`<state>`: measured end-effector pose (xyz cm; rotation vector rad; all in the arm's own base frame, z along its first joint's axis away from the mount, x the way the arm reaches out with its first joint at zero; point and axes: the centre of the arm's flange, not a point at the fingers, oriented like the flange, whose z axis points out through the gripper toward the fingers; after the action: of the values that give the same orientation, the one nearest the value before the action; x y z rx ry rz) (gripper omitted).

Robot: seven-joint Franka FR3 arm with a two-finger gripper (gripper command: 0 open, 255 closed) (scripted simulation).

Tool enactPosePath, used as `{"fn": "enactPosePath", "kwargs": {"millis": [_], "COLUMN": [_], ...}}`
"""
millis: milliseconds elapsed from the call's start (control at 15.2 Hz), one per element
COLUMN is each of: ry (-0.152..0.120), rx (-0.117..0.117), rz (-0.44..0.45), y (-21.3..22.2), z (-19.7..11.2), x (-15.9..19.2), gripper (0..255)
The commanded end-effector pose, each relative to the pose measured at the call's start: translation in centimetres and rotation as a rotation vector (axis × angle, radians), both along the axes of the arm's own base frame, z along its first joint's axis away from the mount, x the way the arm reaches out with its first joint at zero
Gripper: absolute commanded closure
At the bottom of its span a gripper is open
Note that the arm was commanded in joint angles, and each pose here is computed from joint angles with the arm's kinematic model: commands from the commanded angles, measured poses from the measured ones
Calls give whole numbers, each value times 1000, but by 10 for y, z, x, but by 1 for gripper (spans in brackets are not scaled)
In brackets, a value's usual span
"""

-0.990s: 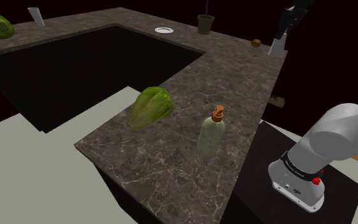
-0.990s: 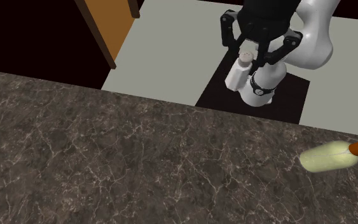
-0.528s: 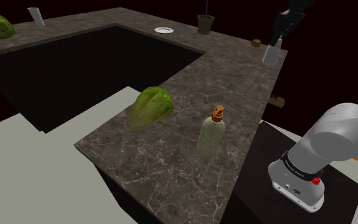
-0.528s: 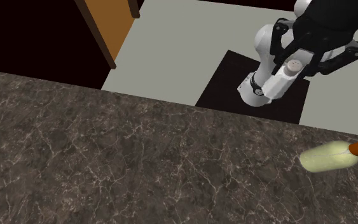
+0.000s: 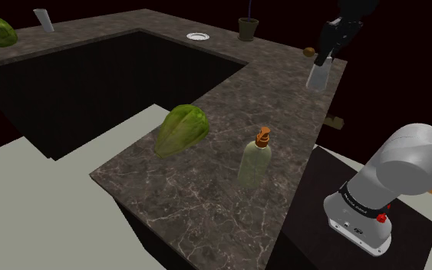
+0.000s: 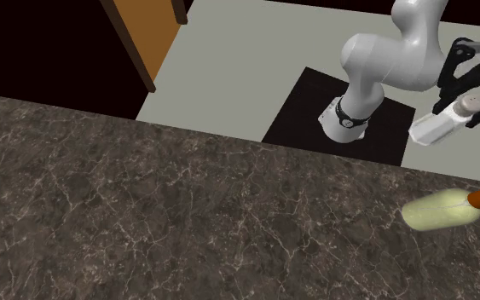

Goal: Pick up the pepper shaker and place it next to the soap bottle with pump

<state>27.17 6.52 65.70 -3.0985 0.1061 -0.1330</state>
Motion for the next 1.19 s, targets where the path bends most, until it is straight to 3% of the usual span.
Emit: {"fn": "enactPosePath", "kwargs": {"millis": [0, 462, 1122], "ry": [0, 0, 0], "rx": [0, 0, 0], "rz": [-1, -1, -1], "y": [27, 120, 120], "z": [-1, -1, -54], "x": [-7, -31, -31], "gripper": [255, 255, 255]}}
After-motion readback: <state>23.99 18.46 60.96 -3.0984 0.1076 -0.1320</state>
